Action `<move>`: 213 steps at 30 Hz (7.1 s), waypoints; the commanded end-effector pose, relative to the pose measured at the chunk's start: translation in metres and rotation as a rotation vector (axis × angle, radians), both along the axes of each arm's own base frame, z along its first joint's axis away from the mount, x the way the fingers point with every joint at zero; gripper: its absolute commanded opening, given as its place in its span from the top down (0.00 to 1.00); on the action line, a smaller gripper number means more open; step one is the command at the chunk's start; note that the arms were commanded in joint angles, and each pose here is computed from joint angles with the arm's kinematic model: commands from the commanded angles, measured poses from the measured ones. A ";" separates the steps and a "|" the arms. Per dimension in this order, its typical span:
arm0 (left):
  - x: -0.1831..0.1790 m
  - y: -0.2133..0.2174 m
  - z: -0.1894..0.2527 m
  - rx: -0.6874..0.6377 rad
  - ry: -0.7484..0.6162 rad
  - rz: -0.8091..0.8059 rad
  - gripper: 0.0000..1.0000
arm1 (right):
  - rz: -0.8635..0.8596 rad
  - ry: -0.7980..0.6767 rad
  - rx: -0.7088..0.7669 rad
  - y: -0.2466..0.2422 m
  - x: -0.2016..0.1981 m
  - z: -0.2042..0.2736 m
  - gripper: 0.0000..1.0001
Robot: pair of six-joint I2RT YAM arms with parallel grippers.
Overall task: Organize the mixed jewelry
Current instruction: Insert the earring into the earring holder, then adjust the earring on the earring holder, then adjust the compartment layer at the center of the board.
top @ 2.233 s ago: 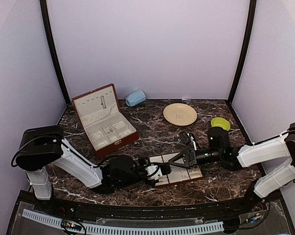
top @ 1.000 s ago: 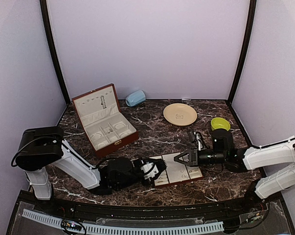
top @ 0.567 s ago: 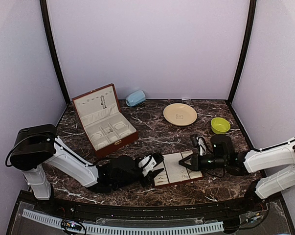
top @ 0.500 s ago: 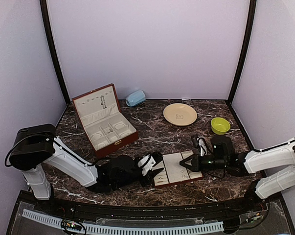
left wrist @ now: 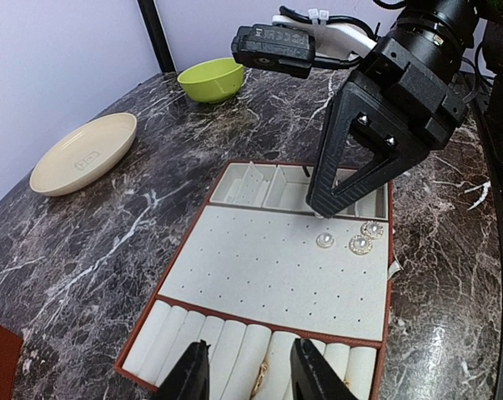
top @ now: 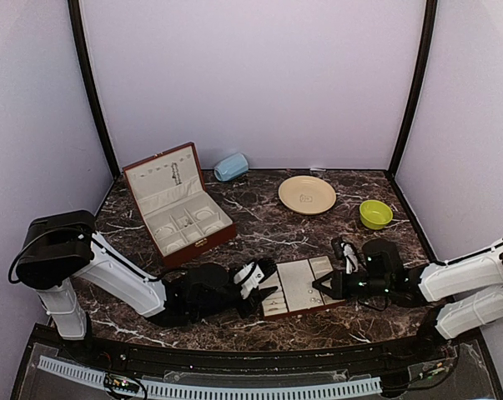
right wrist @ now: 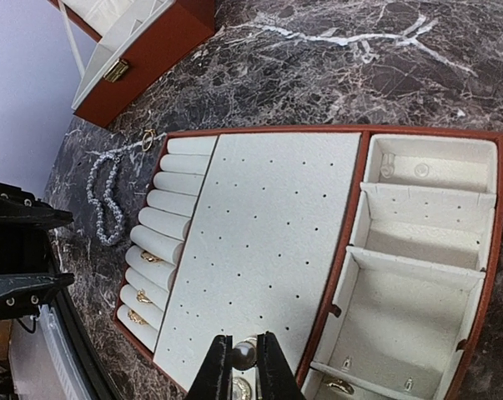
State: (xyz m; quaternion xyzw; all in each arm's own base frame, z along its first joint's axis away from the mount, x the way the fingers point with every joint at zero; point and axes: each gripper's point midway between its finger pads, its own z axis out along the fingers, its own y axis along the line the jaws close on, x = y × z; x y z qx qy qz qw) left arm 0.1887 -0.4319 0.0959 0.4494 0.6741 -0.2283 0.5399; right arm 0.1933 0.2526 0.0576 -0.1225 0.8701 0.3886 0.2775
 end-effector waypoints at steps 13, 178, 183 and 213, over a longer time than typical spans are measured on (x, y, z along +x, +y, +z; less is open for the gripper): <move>0.002 0.001 0.007 -0.014 0.008 0.002 0.63 | -0.009 -0.041 0.025 0.005 0.003 0.000 0.91; 0.032 0.016 0.063 -0.142 0.093 0.130 0.61 | -0.118 -0.079 -0.097 -0.008 0.023 0.041 0.73; 0.061 0.046 0.076 -0.232 0.228 0.250 0.44 | -0.229 -0.009 -0.194 -0.037 0.043 0.036 0.60; 0.119 0.150 0.063 -0.369 0.477 0.513 0.26 | -0.280 0.130 -0.442 -0.080 0.041 -0.028 0.75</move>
